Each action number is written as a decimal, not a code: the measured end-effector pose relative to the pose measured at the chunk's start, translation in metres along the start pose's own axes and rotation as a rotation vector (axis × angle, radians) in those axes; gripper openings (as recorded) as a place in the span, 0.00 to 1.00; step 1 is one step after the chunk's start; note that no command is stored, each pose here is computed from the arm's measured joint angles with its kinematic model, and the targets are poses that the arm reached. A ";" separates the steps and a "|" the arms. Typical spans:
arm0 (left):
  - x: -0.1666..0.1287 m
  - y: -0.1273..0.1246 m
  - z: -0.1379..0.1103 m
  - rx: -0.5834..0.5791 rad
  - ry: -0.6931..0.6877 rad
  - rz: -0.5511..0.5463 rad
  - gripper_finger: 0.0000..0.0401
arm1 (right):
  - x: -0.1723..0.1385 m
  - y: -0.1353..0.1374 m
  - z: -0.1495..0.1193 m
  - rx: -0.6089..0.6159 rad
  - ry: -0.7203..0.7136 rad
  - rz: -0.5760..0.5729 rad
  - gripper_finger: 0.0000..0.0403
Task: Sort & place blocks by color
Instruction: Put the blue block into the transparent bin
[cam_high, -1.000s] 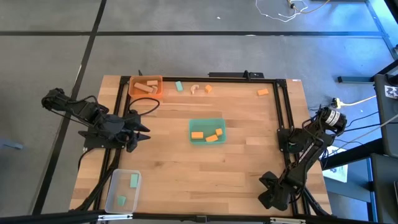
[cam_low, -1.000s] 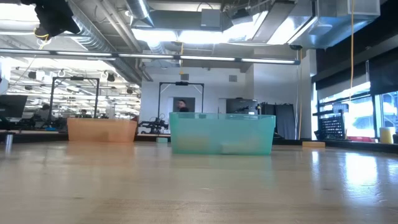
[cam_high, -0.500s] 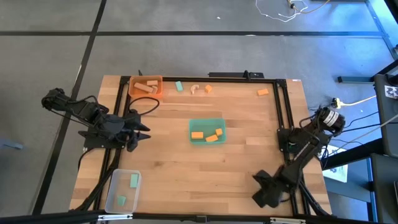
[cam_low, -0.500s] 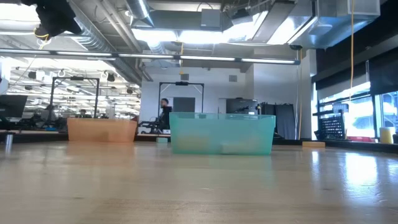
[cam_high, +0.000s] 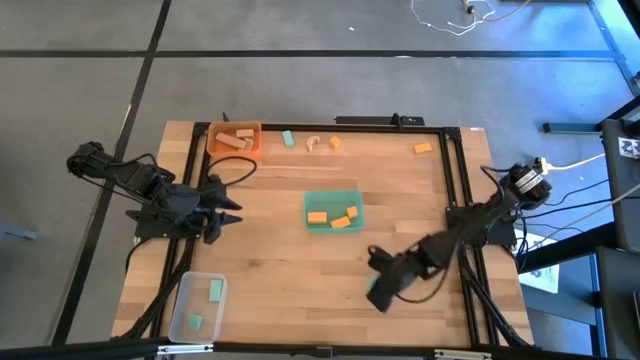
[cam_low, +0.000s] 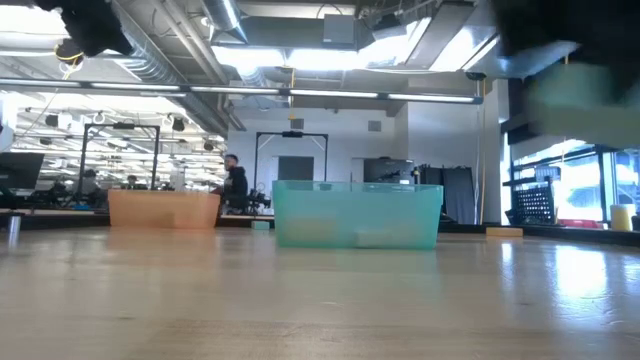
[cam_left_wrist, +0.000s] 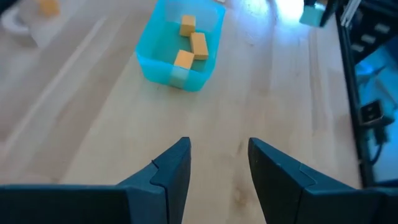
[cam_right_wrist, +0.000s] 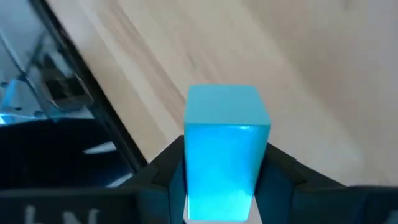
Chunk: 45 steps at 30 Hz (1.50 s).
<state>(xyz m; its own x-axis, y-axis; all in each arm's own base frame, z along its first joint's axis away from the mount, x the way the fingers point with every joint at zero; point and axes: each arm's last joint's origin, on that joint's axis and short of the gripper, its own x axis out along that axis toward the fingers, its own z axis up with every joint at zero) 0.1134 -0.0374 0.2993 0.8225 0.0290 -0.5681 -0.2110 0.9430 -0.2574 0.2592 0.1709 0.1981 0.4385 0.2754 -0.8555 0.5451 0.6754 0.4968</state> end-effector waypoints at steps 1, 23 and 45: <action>0.000 0.000 0.000 0.039 0.001 0.000 0.38 | -0.003 0.003 0.009 -0.022 -0.019 0.016 0.33; 0.005 -0.012 0.017 0.839 -0.171 0.007 0.38 | -0.066 0.025 0.157 -0.350 -0.385 0.431 0.33; 0.026 -0.038 0.042 0.786 -0.390 -0.019 0.38 | -0.062 0.024 0.167 -0.543 -0.414 0.474 0.33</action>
<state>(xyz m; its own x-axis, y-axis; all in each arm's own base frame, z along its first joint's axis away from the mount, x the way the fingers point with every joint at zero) 0.1651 -0.0589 0.3268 0.9744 -0.0132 -0.2246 0.1115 0.8955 0.4309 0.3645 0.0554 0.2872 0.8199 0.4114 -0.3982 -0.1377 0.8167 0.5604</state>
